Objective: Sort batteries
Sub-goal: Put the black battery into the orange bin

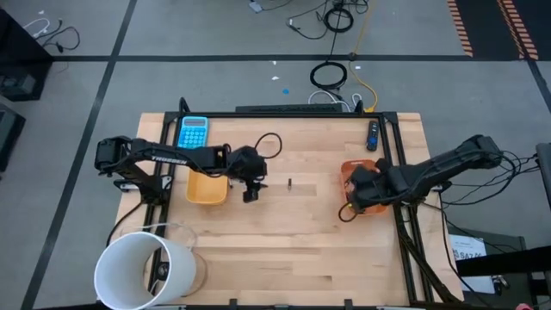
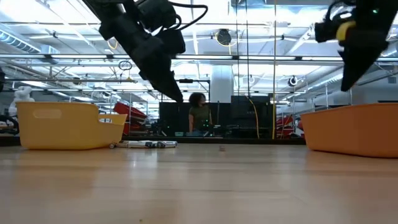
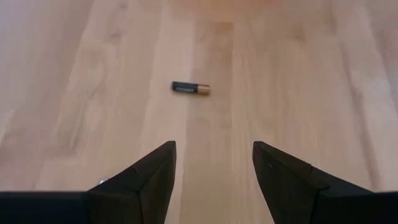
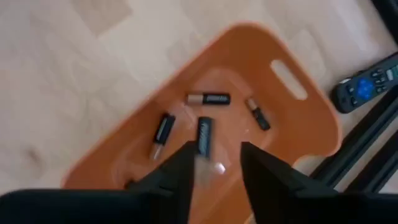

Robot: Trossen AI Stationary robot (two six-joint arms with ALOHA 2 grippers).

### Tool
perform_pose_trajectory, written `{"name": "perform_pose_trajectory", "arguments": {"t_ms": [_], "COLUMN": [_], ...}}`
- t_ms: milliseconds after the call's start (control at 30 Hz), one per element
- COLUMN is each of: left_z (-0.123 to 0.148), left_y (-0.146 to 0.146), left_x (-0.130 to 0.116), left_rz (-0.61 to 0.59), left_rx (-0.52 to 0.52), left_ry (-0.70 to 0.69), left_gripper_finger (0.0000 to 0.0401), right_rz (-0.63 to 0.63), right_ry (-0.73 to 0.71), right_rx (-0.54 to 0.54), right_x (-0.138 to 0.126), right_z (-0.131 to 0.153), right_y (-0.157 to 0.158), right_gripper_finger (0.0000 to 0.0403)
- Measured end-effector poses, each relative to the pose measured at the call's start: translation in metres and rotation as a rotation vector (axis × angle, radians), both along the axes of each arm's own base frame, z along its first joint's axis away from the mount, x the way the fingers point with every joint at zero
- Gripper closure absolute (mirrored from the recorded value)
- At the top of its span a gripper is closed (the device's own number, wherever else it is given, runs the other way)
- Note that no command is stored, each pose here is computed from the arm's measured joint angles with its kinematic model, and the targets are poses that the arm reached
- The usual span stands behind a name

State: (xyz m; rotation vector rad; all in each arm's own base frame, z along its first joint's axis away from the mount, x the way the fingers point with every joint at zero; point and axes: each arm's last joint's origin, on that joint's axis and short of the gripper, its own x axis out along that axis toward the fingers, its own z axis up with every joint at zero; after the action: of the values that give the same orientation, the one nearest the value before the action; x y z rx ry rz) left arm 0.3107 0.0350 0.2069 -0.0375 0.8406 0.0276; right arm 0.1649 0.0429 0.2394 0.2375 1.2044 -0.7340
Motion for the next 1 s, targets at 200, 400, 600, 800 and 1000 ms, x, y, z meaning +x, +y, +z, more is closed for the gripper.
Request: {"name": "perform_pose_trajectory", "arguments": {"t_ms": [200, 400, 600, 800, 1000], "left_z": [-0.001, -0.001, -0.003, -0.008, -0.009], "left_y": [-0.007, -0.005, -0.005, -0.006, -0.005], "left_x": [-0.001, -0.001, -0.003, -0.01, -0.012], "left_rz": [0.096, 0.134, 0.173, 0.196, 0.206], "left_rx": [0.094, 0.087, 0.1, 0.143, 0.159], "left_ry": [0.031, 0.032, 0.054, 0.148, 0.166], "left_gripper_finger": [0.0178, 0.0178, 0.0178, 0.0178, 0.0178], "right_rz": [0.022, 0.12, 0.246, 0.188, 0.152], "right_ry": [-0.084, -0.357, -0.417, -0.356, -0.325], "right_rx": [-0.043, -0.129, -0.121, -0.058, -0.03], "right_x": [0.009, 0.069, 0.142, 0.182, 0.201], "right_z": [0.016, 0.053, 0.025, -0.031, -0.074], "right_y": [-0.002, -0.012, -0.027, -0.055, -0.061], "right_gripper_finger": [0.0203, 0.0198, 0.0202, 0.0202, 0.0202]}}
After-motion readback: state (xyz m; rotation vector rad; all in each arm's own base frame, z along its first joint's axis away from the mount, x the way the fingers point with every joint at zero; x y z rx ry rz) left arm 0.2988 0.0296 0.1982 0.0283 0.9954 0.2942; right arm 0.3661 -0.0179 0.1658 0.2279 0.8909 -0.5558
